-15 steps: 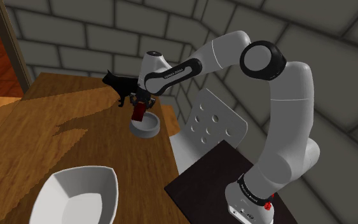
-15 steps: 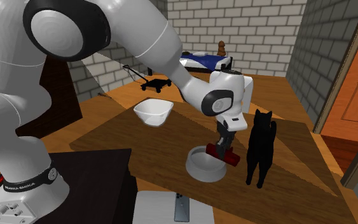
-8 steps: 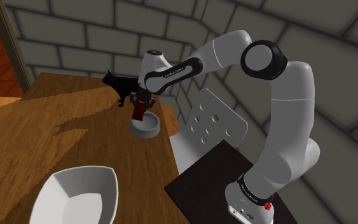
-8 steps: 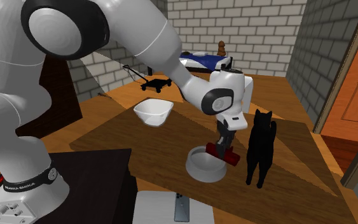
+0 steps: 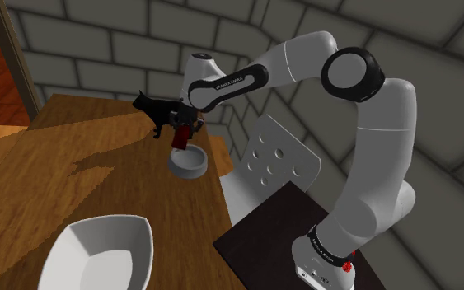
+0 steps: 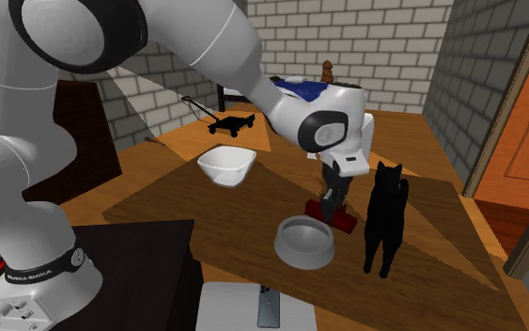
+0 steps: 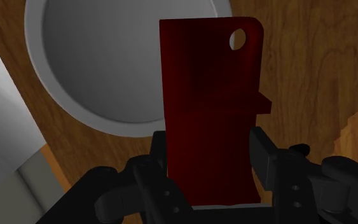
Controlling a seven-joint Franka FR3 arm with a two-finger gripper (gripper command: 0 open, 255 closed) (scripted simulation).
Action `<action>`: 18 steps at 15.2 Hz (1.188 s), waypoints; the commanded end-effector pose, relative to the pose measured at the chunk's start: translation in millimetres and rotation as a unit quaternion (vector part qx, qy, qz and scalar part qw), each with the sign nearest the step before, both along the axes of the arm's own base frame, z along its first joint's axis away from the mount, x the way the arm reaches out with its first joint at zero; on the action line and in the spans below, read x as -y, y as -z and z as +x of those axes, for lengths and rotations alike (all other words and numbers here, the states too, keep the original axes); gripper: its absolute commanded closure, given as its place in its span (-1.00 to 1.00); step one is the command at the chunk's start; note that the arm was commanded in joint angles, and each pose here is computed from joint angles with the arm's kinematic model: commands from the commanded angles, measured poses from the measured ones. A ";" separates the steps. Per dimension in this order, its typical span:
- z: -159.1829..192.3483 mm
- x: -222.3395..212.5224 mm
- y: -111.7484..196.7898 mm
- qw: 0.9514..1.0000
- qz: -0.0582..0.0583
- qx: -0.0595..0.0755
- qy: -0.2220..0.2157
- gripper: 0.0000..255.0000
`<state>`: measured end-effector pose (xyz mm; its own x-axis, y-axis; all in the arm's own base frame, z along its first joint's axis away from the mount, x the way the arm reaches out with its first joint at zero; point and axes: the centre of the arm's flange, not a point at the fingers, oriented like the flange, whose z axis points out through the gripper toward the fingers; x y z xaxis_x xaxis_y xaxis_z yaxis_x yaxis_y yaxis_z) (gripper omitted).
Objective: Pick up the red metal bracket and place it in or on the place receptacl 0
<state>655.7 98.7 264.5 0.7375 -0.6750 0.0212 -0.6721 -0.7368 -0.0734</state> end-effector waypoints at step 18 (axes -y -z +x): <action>-50.7 21.2 26.6 1.000 0.000 0.000 0.000 1.00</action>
<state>605.1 77.2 243.4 0.7376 -0.6750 0.0206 -0.6722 -0.7368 -0.0728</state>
